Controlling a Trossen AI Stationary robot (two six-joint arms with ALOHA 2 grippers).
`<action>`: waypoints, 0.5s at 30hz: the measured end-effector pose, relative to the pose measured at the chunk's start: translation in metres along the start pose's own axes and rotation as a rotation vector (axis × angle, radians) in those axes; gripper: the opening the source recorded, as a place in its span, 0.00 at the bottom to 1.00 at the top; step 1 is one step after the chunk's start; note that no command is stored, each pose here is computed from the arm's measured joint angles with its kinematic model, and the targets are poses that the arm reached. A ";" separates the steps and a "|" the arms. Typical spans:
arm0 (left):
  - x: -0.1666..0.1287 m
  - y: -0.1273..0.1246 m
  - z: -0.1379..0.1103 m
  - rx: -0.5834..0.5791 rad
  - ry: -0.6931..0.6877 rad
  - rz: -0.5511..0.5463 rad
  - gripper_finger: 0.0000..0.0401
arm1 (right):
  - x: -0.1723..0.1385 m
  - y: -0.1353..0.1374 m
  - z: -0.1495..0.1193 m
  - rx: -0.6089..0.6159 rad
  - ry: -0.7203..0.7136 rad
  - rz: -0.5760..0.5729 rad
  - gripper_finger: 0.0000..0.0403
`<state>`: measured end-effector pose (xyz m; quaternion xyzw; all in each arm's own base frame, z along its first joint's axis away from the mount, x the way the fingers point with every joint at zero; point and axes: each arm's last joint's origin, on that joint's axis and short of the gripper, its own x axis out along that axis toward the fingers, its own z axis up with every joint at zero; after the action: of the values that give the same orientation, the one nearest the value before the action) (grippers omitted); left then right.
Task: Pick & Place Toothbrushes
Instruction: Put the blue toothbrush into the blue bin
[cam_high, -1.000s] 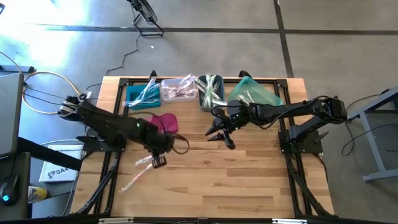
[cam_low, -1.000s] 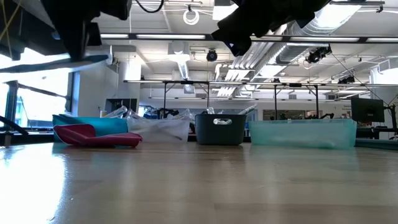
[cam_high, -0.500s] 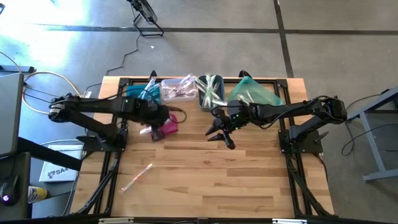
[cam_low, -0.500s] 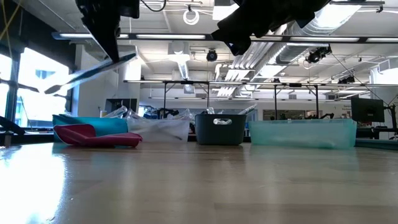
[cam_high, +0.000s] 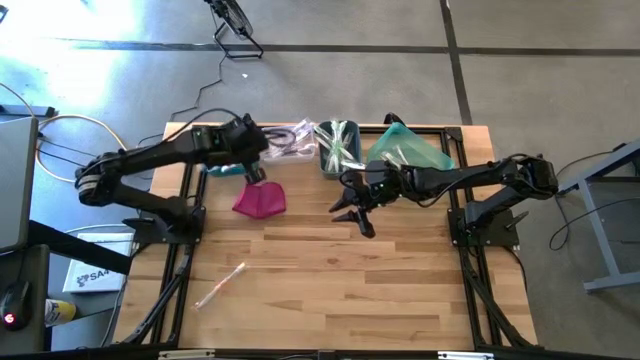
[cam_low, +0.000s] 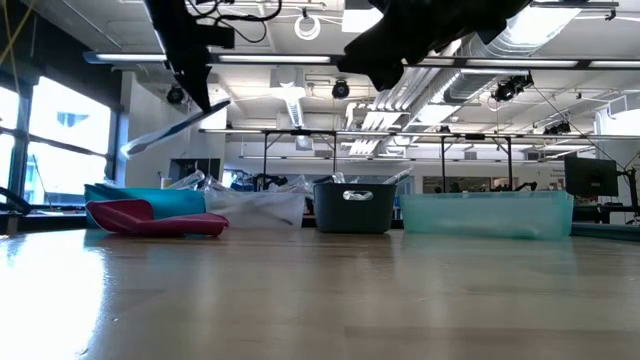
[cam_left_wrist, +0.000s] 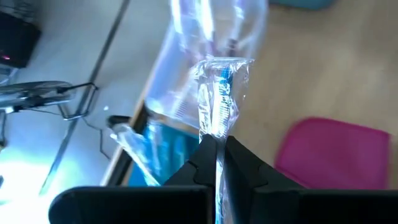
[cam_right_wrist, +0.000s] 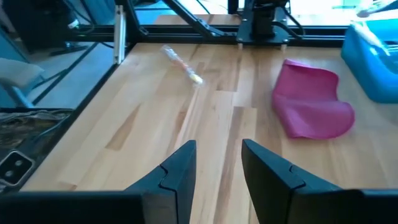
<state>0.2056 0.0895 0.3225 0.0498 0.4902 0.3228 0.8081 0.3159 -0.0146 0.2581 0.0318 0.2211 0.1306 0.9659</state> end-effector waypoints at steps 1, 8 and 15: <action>0.002 0.005 0.001 -0.005 -0.005 0.013 0.01 | 0.000 0.000 0.000 0.000 0.000 -0.004 0.30; 0.015 0.040 0.000 -0.076 -0.011 0.055 0.04 | 0.000 0.000 0.000 0.000 0.000 0.000 0.30; 0.028 0.065 -0.007 -0.131 -0.020 0.053 0.03 | 0.000 0.000 0.000 0.000 0.000 0.000 0.30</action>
<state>0.1779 0.1554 0.3234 0.0132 0.4586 0.3750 0.8056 0.3159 -0.0147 0.2581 0.0318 0.2211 0.1307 0.9659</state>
